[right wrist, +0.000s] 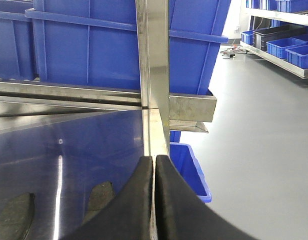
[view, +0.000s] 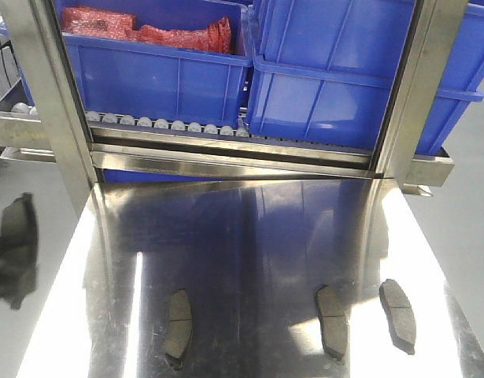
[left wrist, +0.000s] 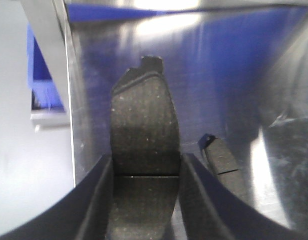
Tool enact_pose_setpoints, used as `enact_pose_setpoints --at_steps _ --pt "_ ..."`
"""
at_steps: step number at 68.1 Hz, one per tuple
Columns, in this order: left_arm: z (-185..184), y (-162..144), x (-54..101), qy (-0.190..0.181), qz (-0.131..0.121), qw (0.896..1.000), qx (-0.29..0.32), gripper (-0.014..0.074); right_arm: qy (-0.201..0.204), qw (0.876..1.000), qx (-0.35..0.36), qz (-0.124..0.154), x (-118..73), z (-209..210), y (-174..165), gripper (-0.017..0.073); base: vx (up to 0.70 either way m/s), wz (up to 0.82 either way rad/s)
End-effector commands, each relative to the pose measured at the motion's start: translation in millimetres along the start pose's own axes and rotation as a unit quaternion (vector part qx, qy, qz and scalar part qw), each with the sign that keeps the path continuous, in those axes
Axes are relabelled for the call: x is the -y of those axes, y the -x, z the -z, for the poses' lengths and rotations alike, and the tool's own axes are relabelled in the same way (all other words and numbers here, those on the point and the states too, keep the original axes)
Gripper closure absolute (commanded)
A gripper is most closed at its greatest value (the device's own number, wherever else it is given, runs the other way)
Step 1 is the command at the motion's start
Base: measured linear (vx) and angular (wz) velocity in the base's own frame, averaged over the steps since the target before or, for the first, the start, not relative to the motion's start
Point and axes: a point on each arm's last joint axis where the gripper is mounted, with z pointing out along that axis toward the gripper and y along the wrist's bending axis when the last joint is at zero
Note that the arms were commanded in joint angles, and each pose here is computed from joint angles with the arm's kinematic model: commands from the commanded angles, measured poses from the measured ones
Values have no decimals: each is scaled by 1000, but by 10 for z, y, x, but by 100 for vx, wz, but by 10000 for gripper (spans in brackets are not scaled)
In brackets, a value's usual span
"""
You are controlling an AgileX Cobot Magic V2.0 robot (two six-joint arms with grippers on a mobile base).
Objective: Move and align brake pads A on conveyor
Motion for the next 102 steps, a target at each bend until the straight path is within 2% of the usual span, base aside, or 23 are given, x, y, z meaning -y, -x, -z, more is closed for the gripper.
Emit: enact_pose_setpoints --at_steps 1,10,24,38,60,102 --pt "222 10 -11 -27 -9 994 101 601 1 999 37 4 -3 3 34 571 0 0" --pt "375 -243 -79 -36 -15 990 139 601 1 999 37 4 -3 3 34 571 0 0" --pt "546 -564 -169 -46 -10 982 183 601 1 999 37 4 -3 3 34 571 0 0" --pt "560 -778 -222 -47 -9 980 195 601 1 999 37 4 -3 3 34 571 0 0" --pt "557 -797 -252 -29 -32 978 204 599 1 999 37 4 -3 3 34 571 0 0" --pt "549 -814 -259 -26 -31 980 194 599 1 999 37 4 -3 3 34 571 0 0"
